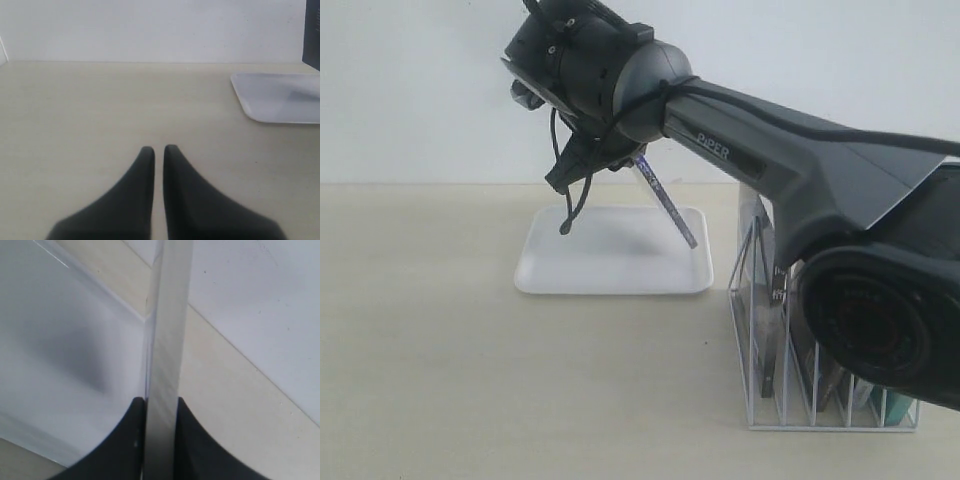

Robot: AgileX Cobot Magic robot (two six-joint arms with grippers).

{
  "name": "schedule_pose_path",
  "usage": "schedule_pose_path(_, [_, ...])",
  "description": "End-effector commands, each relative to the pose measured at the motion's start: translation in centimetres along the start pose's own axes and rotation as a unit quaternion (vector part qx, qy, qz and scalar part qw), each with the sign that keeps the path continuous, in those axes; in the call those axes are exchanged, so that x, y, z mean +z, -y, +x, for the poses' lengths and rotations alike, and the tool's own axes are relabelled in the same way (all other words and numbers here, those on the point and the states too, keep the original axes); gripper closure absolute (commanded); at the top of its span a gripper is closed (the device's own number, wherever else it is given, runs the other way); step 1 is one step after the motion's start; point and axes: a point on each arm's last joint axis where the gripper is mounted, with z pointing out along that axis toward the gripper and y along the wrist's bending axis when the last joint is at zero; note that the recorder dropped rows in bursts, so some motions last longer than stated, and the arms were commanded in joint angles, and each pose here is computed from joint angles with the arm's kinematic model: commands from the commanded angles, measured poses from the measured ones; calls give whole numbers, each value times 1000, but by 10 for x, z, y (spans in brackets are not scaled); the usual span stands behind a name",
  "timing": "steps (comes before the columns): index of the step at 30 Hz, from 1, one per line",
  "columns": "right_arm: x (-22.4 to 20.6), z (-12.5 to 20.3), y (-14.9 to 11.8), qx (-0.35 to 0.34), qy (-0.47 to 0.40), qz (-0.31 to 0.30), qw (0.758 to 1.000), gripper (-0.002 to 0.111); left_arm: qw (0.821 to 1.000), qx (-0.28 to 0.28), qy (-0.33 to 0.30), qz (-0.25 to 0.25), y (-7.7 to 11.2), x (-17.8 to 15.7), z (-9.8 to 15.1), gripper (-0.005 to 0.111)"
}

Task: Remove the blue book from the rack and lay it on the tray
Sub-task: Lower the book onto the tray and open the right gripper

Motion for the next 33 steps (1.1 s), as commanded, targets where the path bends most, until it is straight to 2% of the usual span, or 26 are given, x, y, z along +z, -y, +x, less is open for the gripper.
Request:
schedule_pose_path(1, [-8, -5, 11, -14, 21, 22, 999, 108, 1000, 3, 2, 4, 0, 0, 1, 101])
schedule_pose_path(15, [-8, -5, 11, -34, 21, 20, 999, 108, 1000, 3, 2, 4, 0, 0, 1, 101])
schedule_pose_path(17, [-8, -5, 10, -31, 19, 13, 999, 102, 1000, 3, 2, 4, 0, 0, 1, 101])
schedule_pose_path(21, [-8, -4, 8, -26, 17, 0, 1000, 73, 1000, 3, 2, 4, 0, 0, 1, 101])
schedule_pose_path(23, [-8, -4, 7, -26, 17, -1, 1000, 66, 1000, 3, 2, 4, 0, 0, 1, 101])
schedule_pose_path(30, [-8, -4, 5, -8, 15, -12, 1000, 65, 1000, 3, 2, 4, 0, 0, 1, 101])
schedule_pose_path(33, [-8, -3, -1, 6, 8, -48, 999, 65, 1000, 3, 2, 4, 0, 0, 1, 101])
